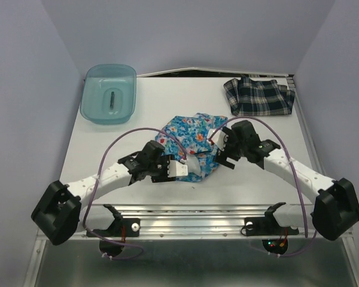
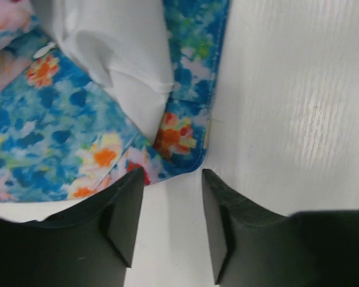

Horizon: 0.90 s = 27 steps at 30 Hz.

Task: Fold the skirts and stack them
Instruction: Flatten the skirt out

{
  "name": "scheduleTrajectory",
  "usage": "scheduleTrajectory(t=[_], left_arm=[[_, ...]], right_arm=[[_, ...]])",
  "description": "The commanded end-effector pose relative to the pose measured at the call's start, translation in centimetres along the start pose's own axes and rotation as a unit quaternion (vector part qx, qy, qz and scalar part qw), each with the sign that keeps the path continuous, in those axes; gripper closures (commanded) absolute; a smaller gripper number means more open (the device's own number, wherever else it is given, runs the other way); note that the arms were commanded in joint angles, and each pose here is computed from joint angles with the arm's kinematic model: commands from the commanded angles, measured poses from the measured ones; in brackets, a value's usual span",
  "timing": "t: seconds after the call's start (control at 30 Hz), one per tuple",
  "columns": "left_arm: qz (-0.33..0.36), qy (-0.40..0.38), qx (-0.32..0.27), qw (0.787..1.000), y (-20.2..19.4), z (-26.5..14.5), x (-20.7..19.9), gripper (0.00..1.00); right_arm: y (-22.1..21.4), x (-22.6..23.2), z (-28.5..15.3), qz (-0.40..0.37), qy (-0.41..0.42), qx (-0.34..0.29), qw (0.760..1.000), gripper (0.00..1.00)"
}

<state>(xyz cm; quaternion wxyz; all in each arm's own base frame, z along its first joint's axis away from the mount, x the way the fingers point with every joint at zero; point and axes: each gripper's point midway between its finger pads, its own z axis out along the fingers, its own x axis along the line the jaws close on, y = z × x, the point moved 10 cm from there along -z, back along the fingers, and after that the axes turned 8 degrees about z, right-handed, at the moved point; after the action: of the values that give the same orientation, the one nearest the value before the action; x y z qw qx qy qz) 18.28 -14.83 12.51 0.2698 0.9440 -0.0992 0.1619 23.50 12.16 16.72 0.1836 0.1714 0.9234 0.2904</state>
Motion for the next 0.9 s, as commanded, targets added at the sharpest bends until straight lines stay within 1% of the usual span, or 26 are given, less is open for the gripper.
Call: scheduleTrajectory(t=[0.0,0.03,0.07,0.1,0.13,0.17,0.2,0.23,0.27,0.3,0.33,0.37,0.4,0.47,0.5,0.57,0.6,0.67,0.7,0.73,0.77,0.8,0.87], left_arm=[[0.010,0.117,-0.066,0.991,3.1,-4.1,3.0,0.37],[-0.026,0.131,-0.069,0.989,3.4,-4.8,3.1,0.34],[-0.040,0.149,-0.083,0.985,4.3,-6.1,3.8,0.34],[-0.056,0.154,-0.089,0.982,4.8,-6.7,4.1,0.34],[-0.075,0.157,-0.093,0.980,5.1,-7.3,4.3,0.34],[-0.106,0.155,-0.100,0.977,5.8,-8.0,4.7,0.34],[-0.118,0.147,-0.106,0.976,6.2,-8.2,4.8,0.36],[-0.128,0.137,-0.105,0.977,6.3,-8.1,4.8,0.39],[-0.150,0.126,-0.099,0.976,6.5,-7.8,5.0,0.41],[-0.164,0.129,-0.087,0.974,6.4,-7.5,5.2,0.44],[-0.177,0.126,-0.079,0.973,6.4,-7.0,5.4,0.51],[-0.190,0.119,-0.066,0.972,6.3,-6.5,5.6,0.55],[-0.212,0.112,-0.056,0.969,6.4,-5.7,6.3,0.57],[-0.238,0.106,-0.051,0.964,6.4,-4.8,7.3,0.56],[-0.251,0.092,-0.063,0.961,6.4,-4.5,7.7,0.51],[-0.240,0.079,-0.077,0.964,6.7,-3.9,8.2,0.47],[-0.223,0.078,-0.087,0.968,6.9,-3.6,8.2,0.44],[-0.189,0.106,-0.100,0.971,7.5,-3.1,8.6,0.38],[-0.171,0.111,-0.094,0.974,7.5,-2.7,8.4,0.37],[-0.135,0.123,-0.088,0.979,7.9,-2.4,8.4,0.36],[-0.119,0.137,-0.090,0.979,8.0,-1.9,8.6,0.35],[-0.107,0.144,-0.085,0.980,8.2,-1.7,8.7,0.35],[-0.082,0.145,-0.082,0.983,9.1,-0.6,8.8,0.34]], right_arm=[[3.9,-2.1,-3.9,0.048,-0.080,-0.065,0.994,0.04],[4.2,-2.0,-4.0,0.094,-0.077,-0.064,0.991,0.07],[4.6,-2.0,-3.9,0.117,-0.074,-0.063,0.988,0.09],[5.7,-2.3,-3.6,0.166,-0.067,-0.066,0.982,0.14],[5.7,-2.4,-3.4,0.196,-0.059,-0.053,0.977,0.17],[6.1,-2.3,-3.1,0.218,-0.039,-0.051,0.974,0.21],[6.3,-2.1,-2.2,0.255,-0.018,-0.040,0.966,0.28],[6.9,-2.0,-2.2,0.272,-0.002,-0.041,0.961,0.32],[7.1,-1.6,-1.8,0.288,0.025,-0.042,0.956,0.41],[7.1,-1.4,-1.0,0.316,0.041,-0.029,0.947,0.46],[7.2,-1.2,-0.6,0.330,0.053,-0.021,0.942,0.51],[7.5,-1.3,-0.3,0.340,0.064,-0.019,0.938,0.56],[7.7,-1.0,0.1,0.360,0.078,-0.017,0.930,0.64],[7.2,-0.8,1.7,0.384,0.086,0.000,0.919,0.64],[7.2,-0.8,2.3,0.404,0.080,0.000,0.911,0.63],[5.9,-0.7,3.8,0.427,0.053,0.036,0.902,0.63],[5.5,-0.5,4.2,0.439,0.048,0.046,0.896,0.62],[4.4,-0.6,4.3,0.460,0.042,0.058,0.885,0.59],[4.2,-0.7,3.8,0.469,0.043,0.053,0.880,0.57],[3.1,-0.8,3.6,0.492,0.040,0.060,0.868,0.52],[2.8,-1.0,3.3,0.502,0.042,0.058,0.862,0.51],[2.4,-1.2,2.9,0.514,0.041,0.055,0.855,0.47],[1.6,-1.9,2.5,0.541,0.041,0.056,0.838,0.42]])
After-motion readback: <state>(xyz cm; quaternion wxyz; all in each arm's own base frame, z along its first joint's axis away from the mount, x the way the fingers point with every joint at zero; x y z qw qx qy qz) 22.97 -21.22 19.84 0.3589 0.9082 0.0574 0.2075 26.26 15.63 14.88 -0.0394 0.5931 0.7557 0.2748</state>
